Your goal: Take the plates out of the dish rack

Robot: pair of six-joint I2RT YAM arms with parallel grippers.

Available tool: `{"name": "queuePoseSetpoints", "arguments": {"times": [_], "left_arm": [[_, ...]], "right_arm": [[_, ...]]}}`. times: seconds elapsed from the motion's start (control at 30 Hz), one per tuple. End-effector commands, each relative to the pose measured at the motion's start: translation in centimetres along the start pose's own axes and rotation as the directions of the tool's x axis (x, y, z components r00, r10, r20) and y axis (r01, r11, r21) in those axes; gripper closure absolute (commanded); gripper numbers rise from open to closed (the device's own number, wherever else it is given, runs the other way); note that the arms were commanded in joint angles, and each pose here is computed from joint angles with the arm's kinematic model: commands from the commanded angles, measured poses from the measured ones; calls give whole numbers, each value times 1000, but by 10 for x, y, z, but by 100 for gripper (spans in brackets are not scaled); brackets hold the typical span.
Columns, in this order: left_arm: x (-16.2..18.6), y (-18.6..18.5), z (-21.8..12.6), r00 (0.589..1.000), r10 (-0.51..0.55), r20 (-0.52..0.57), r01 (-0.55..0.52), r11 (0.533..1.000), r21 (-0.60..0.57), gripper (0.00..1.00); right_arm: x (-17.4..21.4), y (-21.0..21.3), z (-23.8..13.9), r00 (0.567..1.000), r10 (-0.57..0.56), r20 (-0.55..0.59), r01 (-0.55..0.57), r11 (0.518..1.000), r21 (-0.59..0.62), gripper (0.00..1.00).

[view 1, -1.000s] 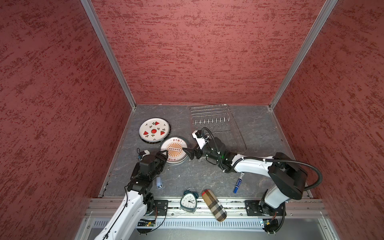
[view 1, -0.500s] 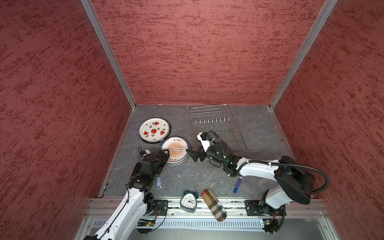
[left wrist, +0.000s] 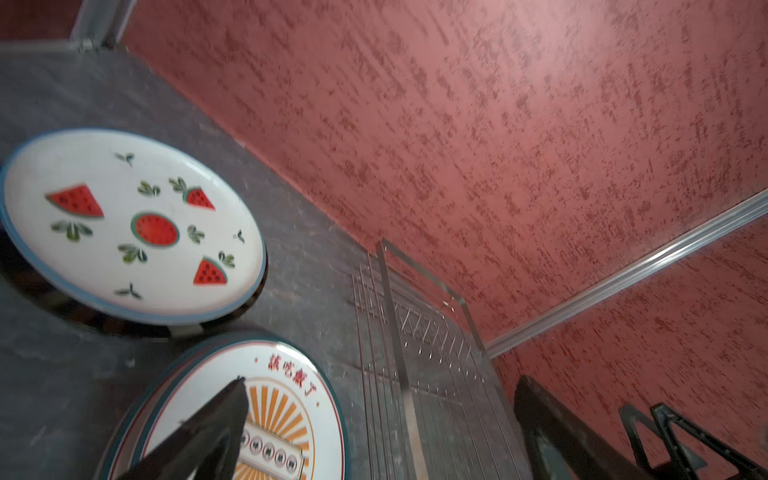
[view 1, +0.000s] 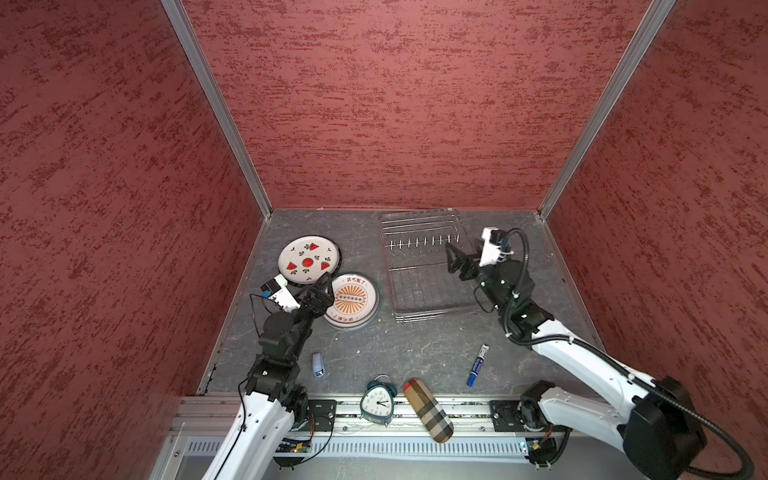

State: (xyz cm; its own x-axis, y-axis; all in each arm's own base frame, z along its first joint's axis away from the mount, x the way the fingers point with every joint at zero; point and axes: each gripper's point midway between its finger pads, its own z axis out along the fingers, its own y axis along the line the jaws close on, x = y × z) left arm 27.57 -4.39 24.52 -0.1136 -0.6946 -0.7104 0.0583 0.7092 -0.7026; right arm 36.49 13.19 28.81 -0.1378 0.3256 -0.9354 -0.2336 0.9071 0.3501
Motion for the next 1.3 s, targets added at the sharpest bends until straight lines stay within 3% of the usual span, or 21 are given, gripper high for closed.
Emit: {"name": "queuePoseSetpoints", "arguments": {"times": [0.0, 0.07, 0.2, 0.3, 0.37, 0.47, 0.57, 0.63, 0.7, 0.83, 0.97, 1.03, 1.17, 1.27], "left_arm": [[-27, 16, 10, 984, 150, 93, -136, 980, -148, 0], [-29, 22, 20, 963, 259, 74, -240, 950, -202, 1], [-29, 66, 27, 923, 385, -22, -357, 830, -429, 1], [-7, 67, 36, 889, 434, -144, -455, 811, -368, 0], [-9, 74, 33, 884, 451, -120, -458, 789, -409, 1], [-27, 102, 17, 865, 496, -82, -450, 692, -565, 1], [-22, 118, 17, 859, 499, -118, -466, 666, -582, 1], [-10, 124, 24, 833, 539, -122, -512, 668, -541, 1], [1, 115, 31, 802, 596, -36, -551, 716, -429, 0], [2, 123, 41, 802, 597, -26, -545, 714, -438, 1], [5, 121, 63, 810, 586, -10, -550, 754, -359, 1], [7, 118, 75, 784, 620, -31, -592, 732, -338, 1], [12, 131, 90, 781, 624, -24, -599, 738, -311, 1], [22, 134, 101, 784, 615, -89, -612, 740, -280, 1]], "right_arm": [[29, -67, -5, 985, 124, -117, -102, 978, 180, 2], [33, -95, -6, 975, 150, -161, -107, 962, 250, 1], [38, -159, -17, 968, 123, -221, -8, 888, 460, 1], [54, -188, -29, 980, -2, -198, 110, 839, 532, 1], [67, -197, -38, 981, -58, -186, 152, 825, 544, 2], [70, -203, -48, 984, -95, -150, 164, 808, 566, 3], [72, -208, -55, 983, -138, -121, 183, 792, 583, 2], [73, -206, -57, 981, -170, -89, 190, 800, 569, 2], [74, -203, -57, 979, -196, -59, 197, 814, 546, 2], [67, -197, -55, 973, -231, -9, 202, 831, 519, 2], [54, -197, -58, 955, -283, 89, 194, 822, 535, 2], [57, -194, -47, 951, -301, 75, 223, 833, 506, 2], [75, -203, -34, 954, -298, 42, 240, 835, 496, 2], [82, -207, -25, 957, -289, 14, 247, 841, 481, 1]]}}
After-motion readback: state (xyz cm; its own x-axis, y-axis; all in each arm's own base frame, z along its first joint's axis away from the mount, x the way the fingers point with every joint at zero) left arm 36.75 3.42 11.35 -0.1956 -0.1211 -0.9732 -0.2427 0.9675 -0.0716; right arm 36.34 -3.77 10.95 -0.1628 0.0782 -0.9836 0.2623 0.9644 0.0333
